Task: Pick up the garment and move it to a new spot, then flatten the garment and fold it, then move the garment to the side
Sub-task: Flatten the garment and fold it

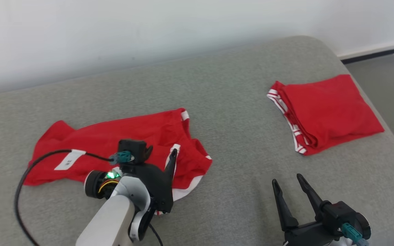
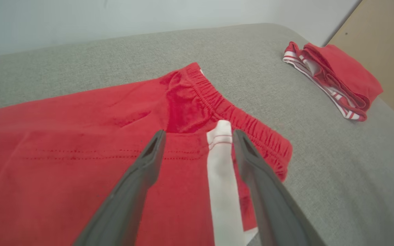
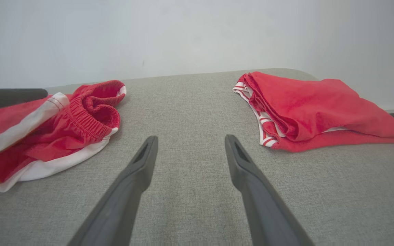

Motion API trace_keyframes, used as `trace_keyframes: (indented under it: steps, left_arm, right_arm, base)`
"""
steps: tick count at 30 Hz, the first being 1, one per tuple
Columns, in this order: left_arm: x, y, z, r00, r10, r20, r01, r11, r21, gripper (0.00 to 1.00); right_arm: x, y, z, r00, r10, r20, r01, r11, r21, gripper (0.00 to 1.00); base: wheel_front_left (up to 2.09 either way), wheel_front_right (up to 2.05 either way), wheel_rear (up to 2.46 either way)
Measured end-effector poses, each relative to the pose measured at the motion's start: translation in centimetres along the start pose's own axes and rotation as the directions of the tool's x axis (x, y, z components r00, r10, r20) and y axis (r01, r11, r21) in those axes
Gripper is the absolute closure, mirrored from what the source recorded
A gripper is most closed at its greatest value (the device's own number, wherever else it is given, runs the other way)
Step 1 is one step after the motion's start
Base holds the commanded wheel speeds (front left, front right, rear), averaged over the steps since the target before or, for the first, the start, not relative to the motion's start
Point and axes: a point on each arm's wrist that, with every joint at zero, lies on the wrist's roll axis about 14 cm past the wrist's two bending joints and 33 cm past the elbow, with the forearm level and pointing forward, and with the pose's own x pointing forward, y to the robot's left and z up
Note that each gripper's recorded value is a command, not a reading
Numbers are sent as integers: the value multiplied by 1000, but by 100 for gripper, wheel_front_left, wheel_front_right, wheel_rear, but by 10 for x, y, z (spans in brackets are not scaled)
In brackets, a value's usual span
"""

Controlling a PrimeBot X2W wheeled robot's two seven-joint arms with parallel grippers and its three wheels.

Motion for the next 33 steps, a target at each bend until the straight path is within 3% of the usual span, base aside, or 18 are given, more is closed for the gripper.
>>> trace_keyframes:
  steps: [7,8,9,13,16,21,27,33]
  left_arm:
    - [18,-3,-19,996,27,-91,-23,998,51,0]
    - [19,-1,-20,995,34,-94,-29,998,51,54]
    - [20,-1,-21,995,35,-88,-30,998,49,100]
    - [19,3,-13,998,48,-41,-48,999,8,100]
    - [14,13,13,993,84,78,-80,995,-51,100]
    - [-13,47,40,949,206,239,-173,973,-153,100]
    - [-73,89,17,880,370,299,-291,916,-275,100]
    - [-134,107,-23,809,525,266,-401,823,-403,100]
  right_arm:
    - [-4,-9,-2,999,-31,-5,31,1000,-2,0]
    - [-3,-9,-2,999,-33,-4,33,999,-3,0]
    - [-3,-10,-1,999,-34,-3,34,999,-3,0]
    - [-2,-11,-2,999,-36,-4,36,999,-4,0]
    - [-1,-8,0,1000,-23,4,23,1000,-4,0]
    - [0,-5,2,1000,-10,10,10,1000,-5,0]
    - [6,3,1,1000,22,6,-22,1000,-10,0]
    - [22,19,6,996,83,13,-82,996,-27,0]
  base:
    - [0,0,0]
    - [0,0,0]
    - [0,0,0]
    - [0,0,0]
    - [0,0,0]
    - [0,0,0]
    - [0,0,0]
    - [0,0,0]
